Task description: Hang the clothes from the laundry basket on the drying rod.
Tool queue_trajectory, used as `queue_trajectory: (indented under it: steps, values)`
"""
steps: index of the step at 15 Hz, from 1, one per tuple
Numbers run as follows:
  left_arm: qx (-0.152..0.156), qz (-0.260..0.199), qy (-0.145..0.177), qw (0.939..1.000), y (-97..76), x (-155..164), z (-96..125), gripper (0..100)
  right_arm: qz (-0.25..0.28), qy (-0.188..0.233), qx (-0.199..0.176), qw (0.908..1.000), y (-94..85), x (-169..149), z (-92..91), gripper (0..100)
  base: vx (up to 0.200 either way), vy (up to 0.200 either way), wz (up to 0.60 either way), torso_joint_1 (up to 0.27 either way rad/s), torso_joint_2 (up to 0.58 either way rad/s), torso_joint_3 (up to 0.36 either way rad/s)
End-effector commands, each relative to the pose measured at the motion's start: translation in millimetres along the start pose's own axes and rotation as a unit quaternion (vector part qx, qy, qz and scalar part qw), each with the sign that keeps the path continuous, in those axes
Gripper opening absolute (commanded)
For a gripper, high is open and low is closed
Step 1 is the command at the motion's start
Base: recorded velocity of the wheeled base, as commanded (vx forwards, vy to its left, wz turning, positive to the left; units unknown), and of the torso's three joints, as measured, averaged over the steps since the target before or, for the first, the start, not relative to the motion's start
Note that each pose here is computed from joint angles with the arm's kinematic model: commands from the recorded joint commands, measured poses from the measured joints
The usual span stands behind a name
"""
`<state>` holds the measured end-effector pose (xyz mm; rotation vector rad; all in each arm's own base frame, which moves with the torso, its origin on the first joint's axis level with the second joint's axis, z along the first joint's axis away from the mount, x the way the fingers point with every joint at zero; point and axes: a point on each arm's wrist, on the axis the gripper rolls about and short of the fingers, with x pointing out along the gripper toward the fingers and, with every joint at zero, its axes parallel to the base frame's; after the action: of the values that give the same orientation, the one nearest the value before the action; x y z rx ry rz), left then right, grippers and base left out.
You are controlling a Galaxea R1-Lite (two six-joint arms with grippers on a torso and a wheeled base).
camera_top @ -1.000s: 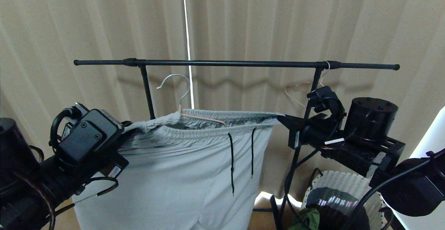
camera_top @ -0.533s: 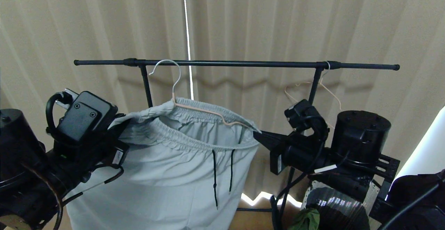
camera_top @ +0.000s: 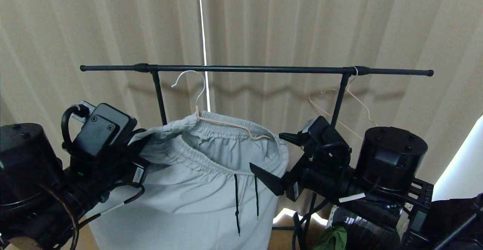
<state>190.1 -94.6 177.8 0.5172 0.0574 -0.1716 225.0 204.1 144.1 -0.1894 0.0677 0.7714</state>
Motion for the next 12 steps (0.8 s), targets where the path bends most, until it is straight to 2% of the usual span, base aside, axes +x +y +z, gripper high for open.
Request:
queue_trajectory:
  steps: [1, 4, 5, 6, 8, 12]
  values:
    - [0.004, -0.016, 0.0, 0.9999, -7.9, 1, 0, 0, -0.002, -0.003, -0.014, 0.9999, -1.5, 3, 0.5, 100, 0.0, 0.0, 0.0, 0.0, 0.0, 0.0]
    - [0.008, -0.021, -0.001, 0.9997, -10.0, -1, 0, 0, -0.004, -0.013, -0.035, 0.9993, -2.8, 6, 5.9, 100, 0.0, 0.0, 0.0, 0.0, 0.0, 0.0]
    - [0.013, -0.034, -0.005, 0.9993, -15.3, -3, 1, 0, -0.015, -0.013, -0.069, 0.9974, -10.1, 16, 8.7, 100, 0.0, 0.0, 0.0, 0.0, 0.0, 0.0]
    - [0.013, -0.042, -0.011, 0.9989, -18.6, -5, 3, 0, -0.014, -0.007, -0.086, 0.9961, -11.0, 23, 8.6, 100, 0.0, 0.0, 0.0, 0.0, 0.0, 0.0]
    - [0.017, -0.06, -0.021, 0.9978, -25.6, -8, 7, 0, -0.018, 0.008, -0.091, 0.9956, -15.2, 34, 7.2, 100, 0.0, 0.0, 0.0, 0.0, 0.0, 0.0]
    - [0.015, -0.063, -0.031, 0.9974, -26.6, -9, 9, 0, -0.016, 0.015, -0.1, 0.9947, -15.4, 41, 8.8, 100, 0.0, 0.0, 0.0, 0.0, 0.0, 0.0]
